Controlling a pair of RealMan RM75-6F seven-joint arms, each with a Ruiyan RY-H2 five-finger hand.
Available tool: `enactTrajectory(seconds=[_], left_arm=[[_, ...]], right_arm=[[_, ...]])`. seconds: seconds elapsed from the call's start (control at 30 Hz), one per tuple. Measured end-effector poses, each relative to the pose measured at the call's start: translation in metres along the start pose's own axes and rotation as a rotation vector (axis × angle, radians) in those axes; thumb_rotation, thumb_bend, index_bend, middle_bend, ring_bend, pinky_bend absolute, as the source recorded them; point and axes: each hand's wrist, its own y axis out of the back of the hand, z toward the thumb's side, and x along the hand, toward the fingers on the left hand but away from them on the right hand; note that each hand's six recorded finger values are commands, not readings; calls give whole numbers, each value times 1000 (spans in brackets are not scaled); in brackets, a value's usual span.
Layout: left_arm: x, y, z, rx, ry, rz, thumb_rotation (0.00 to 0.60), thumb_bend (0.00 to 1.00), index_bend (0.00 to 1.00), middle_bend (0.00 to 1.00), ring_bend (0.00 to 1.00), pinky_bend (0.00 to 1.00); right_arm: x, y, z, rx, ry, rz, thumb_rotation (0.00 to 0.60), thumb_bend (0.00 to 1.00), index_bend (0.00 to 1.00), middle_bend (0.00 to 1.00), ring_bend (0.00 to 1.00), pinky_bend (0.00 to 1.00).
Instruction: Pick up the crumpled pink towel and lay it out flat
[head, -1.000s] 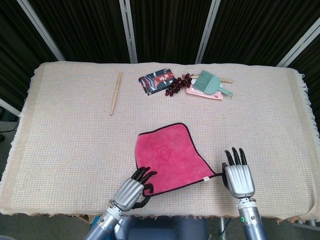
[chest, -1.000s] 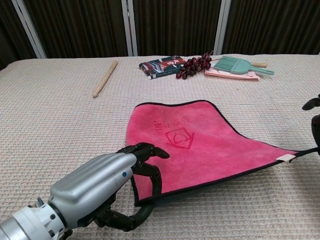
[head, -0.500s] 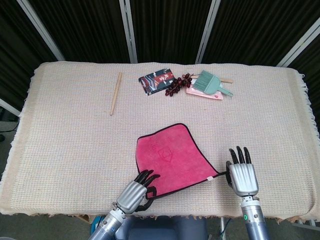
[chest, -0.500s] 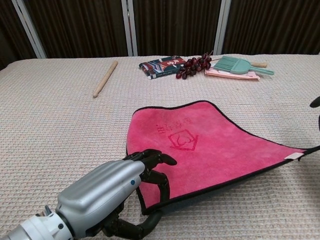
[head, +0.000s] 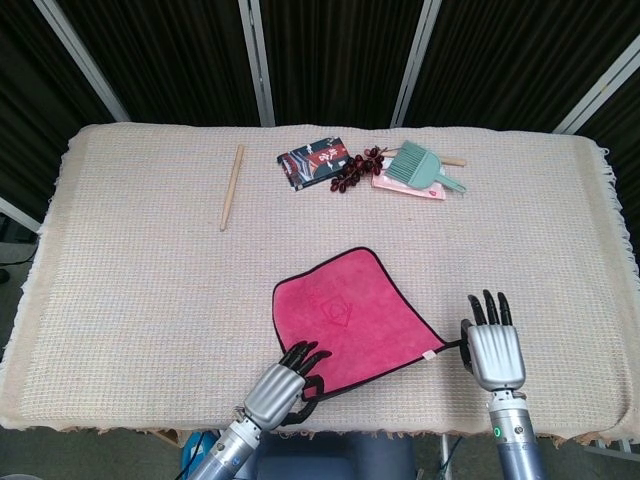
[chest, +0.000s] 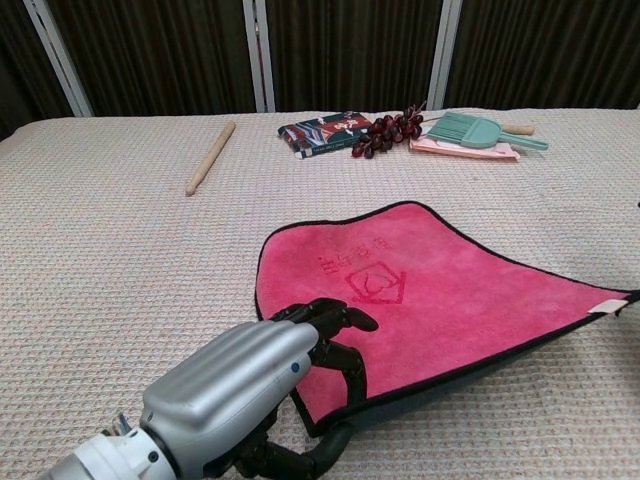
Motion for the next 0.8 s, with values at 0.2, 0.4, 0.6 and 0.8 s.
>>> enactTrajectory(seconds=[0.2,0.4,0.6,0.8], left_arm=[[-2,-6,-1,23,6,-38,600,329,471,37,0,0],[-7,-6,-4,31,13,-69,600,303,233,3,0,0],[-8,-2,-5,21,14,-75,600,285,204,0,0,0],[-12,7,-7,9,12,-65,600,253,208,1,0,0]], right_arm=[[2,-2,-3,10,-2,13,600,566,146,137,0,0],[4,-4,-1,14,-1,23,600,566,0,95,0,0],[6,-3,2,16,1,11,600,566,0,57,0,0],[8,3,2,17,-1,-17,600,567,0,35,0,0]])
